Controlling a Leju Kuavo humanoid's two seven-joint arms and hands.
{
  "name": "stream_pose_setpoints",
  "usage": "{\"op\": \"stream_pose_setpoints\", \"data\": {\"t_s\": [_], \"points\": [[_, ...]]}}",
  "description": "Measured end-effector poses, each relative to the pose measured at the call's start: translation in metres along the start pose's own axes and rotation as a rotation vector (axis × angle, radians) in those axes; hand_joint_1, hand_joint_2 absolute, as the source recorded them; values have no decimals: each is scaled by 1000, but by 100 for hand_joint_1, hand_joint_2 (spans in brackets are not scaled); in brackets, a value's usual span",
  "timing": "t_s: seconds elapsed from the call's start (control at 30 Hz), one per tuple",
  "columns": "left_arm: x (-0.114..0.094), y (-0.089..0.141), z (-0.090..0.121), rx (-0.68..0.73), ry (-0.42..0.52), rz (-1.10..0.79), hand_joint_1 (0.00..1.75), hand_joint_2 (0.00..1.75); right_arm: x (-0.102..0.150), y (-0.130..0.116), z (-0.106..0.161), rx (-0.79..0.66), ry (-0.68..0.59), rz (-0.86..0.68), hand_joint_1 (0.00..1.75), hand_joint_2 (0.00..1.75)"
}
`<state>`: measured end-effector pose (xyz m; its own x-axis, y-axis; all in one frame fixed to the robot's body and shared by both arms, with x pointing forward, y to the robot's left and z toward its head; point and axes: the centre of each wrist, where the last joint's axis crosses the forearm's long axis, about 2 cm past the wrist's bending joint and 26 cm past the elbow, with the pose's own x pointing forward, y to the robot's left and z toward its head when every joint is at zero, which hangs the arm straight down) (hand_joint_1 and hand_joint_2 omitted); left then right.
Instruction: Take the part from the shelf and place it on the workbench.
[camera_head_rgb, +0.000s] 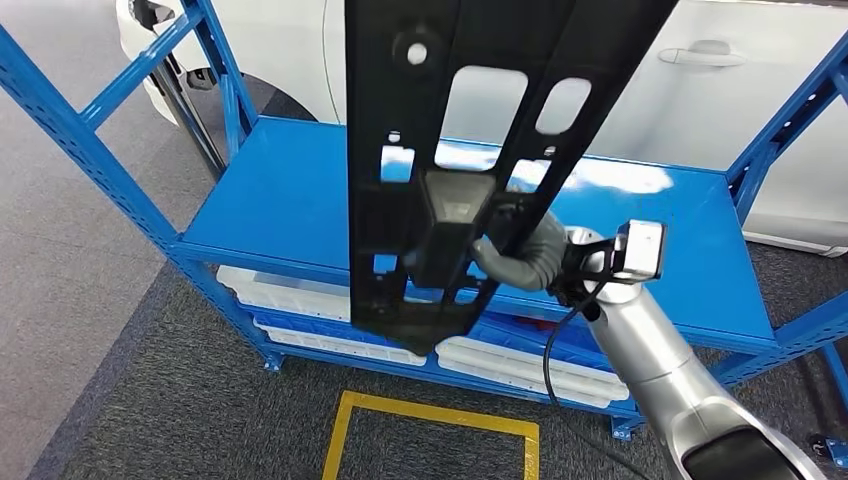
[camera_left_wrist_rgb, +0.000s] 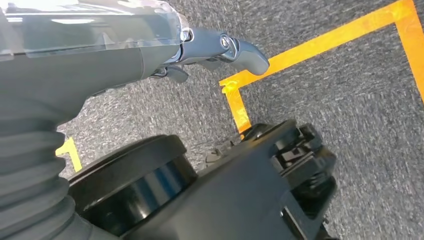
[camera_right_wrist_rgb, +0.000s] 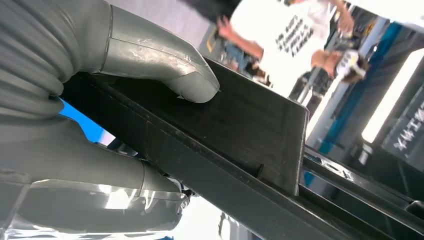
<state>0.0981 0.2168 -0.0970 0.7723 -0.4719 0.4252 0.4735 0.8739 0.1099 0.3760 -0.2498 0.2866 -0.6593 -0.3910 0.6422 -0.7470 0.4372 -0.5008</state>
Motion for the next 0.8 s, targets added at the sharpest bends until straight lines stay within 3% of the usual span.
{"op": "stream_pose_setpoints", "data": {"t_s": [0.27, 0.53, 0.8], "points": [[0, 0, 0, -5, -26, 10, 0, 175, -14, 52, 18, 39, 19, -78, 175, 175], [0, 0, 0, 2, -33, 4, 0, 175, -20, 76, 29, 25, 39, -135, 175, 175], [1, 1, 0, 18, -33, 0, 0, 175, -17, 81, 31, 34, 39, -130, 175, 175]]}}
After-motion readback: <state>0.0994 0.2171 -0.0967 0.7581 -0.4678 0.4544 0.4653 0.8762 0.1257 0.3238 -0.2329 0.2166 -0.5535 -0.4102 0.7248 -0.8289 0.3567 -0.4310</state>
